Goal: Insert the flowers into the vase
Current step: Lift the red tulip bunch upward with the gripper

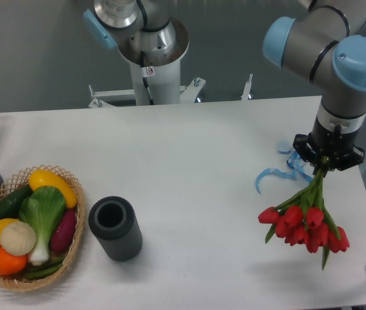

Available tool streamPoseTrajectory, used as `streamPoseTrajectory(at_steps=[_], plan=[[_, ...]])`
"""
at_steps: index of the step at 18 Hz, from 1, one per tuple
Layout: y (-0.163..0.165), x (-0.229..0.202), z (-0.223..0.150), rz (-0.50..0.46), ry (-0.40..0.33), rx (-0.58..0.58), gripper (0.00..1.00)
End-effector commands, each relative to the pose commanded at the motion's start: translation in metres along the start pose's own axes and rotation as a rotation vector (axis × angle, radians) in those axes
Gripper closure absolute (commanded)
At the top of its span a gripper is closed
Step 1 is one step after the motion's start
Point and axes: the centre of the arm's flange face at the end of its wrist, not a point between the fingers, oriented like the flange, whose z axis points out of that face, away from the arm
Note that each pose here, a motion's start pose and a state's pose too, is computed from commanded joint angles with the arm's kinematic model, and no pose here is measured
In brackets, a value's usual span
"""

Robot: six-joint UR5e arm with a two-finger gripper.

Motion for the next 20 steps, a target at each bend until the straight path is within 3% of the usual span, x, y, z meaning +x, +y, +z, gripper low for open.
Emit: streamPoseTrajectory(at_steps=[11,16,20], plan=[[0.002,-0.013,0.020,-0.008,-0.009,0.043,1.00],[-0.014,0.007,0.017,-0.001,0.024,0.222,1.00],[-0.015,0.035,-0.008,0.008,0.049,0.416,1.00]])
